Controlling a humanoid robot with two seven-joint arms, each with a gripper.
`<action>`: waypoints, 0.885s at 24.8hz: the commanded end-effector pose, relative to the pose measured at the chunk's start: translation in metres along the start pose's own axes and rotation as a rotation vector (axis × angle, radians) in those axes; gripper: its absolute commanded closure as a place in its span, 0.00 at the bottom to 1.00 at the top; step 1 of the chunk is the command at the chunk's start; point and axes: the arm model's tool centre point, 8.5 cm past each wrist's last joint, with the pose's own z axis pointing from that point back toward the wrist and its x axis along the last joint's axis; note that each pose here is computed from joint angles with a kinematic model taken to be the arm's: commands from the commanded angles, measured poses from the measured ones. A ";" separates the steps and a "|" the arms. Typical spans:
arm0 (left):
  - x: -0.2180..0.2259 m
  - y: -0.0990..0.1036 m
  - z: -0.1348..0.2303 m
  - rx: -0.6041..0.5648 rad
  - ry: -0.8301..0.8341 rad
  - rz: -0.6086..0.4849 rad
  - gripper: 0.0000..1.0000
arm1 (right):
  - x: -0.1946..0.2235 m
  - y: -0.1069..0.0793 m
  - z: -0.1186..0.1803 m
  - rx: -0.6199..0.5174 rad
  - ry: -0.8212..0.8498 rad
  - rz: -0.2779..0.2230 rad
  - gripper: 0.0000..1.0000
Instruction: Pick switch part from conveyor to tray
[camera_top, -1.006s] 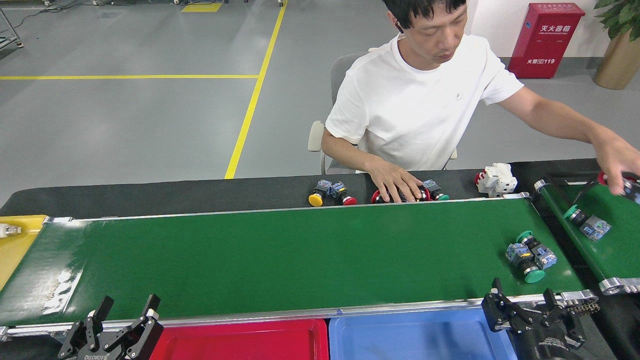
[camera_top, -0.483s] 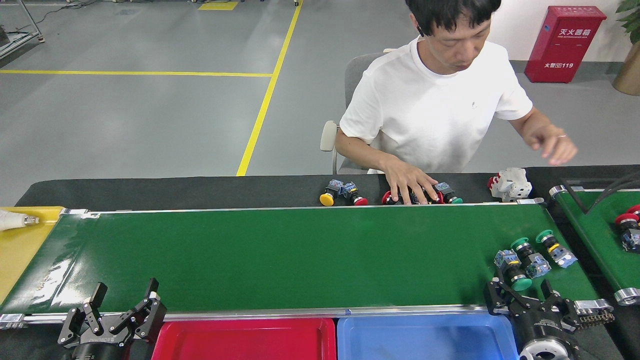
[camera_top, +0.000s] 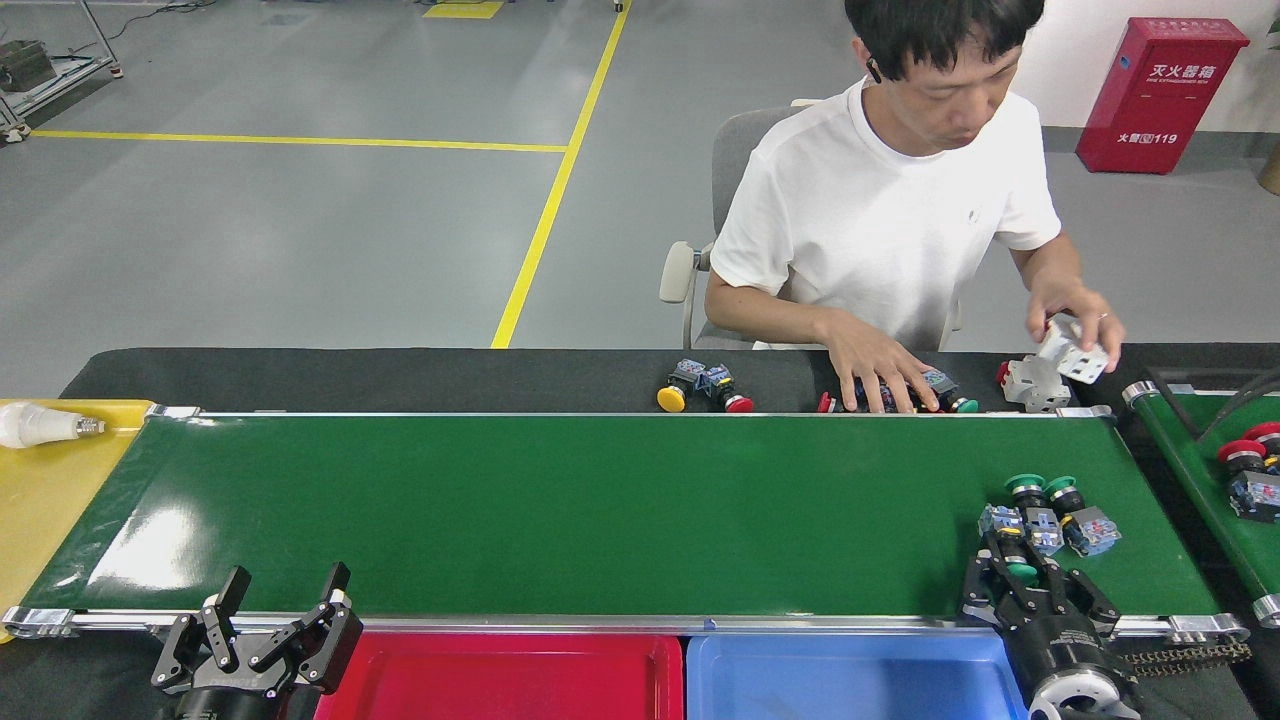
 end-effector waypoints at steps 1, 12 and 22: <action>-0.005 0.004 0.002 0.014 -0.006 -0.006 0.00 | 0.026 -0.024 0.007 -0.078 -0.172 0.024 0.81; -0.012 0.001 0.010 0.005 0.009 0.001 0.00 | 0.220 0.027 0.075 -0.013 -1.071 0.042 0.70; -0.016 0.008 0.005 0.030 0.004 -0.006 0.00 | 0.247 0.073 0.081 0.126 -1.064 0.039 0.06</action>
